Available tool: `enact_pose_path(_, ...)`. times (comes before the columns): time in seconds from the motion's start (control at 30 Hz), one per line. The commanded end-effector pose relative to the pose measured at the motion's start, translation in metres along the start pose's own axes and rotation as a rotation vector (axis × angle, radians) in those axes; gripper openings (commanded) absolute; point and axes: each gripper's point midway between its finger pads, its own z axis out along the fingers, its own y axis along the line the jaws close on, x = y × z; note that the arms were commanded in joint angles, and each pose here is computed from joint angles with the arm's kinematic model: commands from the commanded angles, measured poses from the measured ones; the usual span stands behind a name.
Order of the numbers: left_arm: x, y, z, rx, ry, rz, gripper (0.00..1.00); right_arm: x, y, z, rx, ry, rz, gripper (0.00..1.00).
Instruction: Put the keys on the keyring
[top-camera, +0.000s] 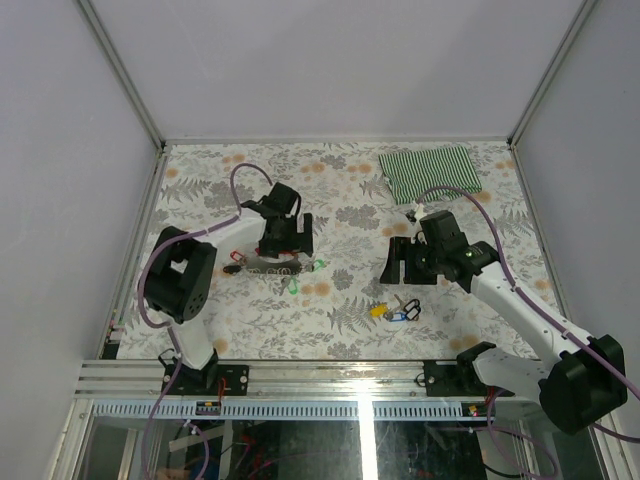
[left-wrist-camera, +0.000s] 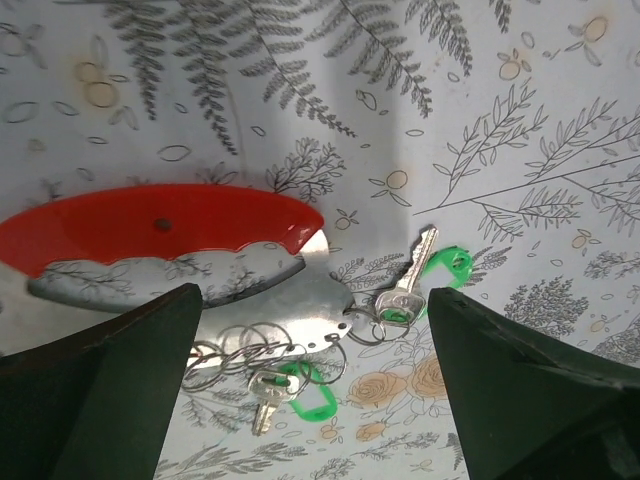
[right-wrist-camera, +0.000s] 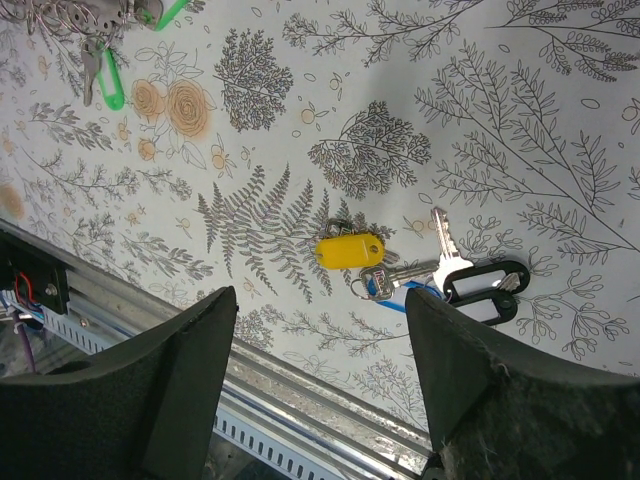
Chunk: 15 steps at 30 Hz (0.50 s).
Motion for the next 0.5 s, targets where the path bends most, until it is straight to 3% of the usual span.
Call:
enact_pose_path(0.0, -0.006, -0.011, 0.012, 0.012, -0.019, 0.007, 1.00, -0.004, 0.009, -0.005, -0.041, -0.029, -0.034, 0.76)
enact_pose_path(0.47, 0.011, -0.033, 0.027, 0.045, 0.010, 0.053, 1.00, -0.001, 0.009, -0.008, -0.047, -0.027, -0.042, 0.79)
